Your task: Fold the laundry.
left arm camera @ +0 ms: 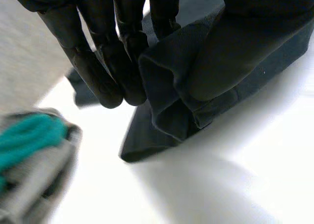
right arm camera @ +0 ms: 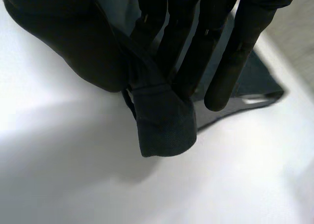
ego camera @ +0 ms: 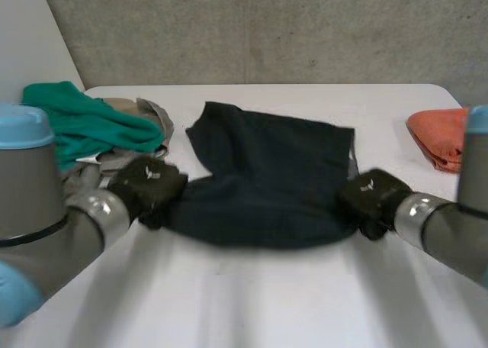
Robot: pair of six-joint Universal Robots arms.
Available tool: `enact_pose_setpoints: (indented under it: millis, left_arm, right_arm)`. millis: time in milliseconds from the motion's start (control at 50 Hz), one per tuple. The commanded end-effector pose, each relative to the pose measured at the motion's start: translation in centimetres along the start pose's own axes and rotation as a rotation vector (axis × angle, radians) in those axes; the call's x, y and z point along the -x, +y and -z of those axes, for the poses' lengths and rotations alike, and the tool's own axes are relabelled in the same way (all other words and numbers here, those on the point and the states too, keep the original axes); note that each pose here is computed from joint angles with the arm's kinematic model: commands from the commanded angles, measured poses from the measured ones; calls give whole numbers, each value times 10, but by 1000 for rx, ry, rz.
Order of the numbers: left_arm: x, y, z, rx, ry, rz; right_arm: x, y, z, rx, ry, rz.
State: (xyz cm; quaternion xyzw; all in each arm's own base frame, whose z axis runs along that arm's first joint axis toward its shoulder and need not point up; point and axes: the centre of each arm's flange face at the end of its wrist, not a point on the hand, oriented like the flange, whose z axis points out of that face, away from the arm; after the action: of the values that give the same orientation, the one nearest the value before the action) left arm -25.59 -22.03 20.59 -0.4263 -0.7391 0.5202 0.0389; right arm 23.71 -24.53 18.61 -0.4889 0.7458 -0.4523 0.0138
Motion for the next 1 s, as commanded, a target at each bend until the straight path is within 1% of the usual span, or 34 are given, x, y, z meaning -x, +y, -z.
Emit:
enact_pose_setpoints:
  millis: [20,40,120,200,320,420,480,500,560,580,640,660,760,820,900,1000]
  left_arm:
    - [-30,26,32,228,248,48]
    - [-34,30,33,265,280,48]
    - [-35,31,33,286,305,21]
    - [-29,20,24,231,279,-16]
    - [-17,-3,6,126,221,-46]
    - [0,-34,-22,-59,112,-78]
    - [5,-44,-39,-126,77,-100]
    - [7,-48,-53,-163,60,-112]
    - [9,-54,-74,-207,45,-132]
    - [10,-56,-88,-221,36,-153]
    - [7,-55,-108,-227,45,-200]
    - [5,-51,-120,-221,55,-239]
    - [-1,-45,-149,-222,102,-336]
    - [-5,-46,-159,-242,146,-359]
    - [-9,-42,-168,-251,207,-348]
    - [-9,-34,-177,-242,229,-343]
  right_arm:
    - [21,10,46,257,-294,-44]
    - [23,11,51,294,-336,-40]
    - [19,11,48,278,-317,-30]
    - [16,12,40,239,-266,-32]
    - [20,16,33,205,-232,-40]
    - [24,22,27,181,-204,-32]
    - [24,23,24,167,-190,-31]
    - [24,23,23,158,-181,-29]
    - [24,24,21,151,-171,-30]
    - [24,25,20,145,-164,-32]
    - [24,25,19,141,-156,-40]
    - [23,25,18,135,-149,-46]
    - [24,26,15,125,-139,-61]
    - [25,26,15,121,-138,-64]
    - [25,27,14,117,-134,-63]
    - [24,28,12,108,-123,-59]
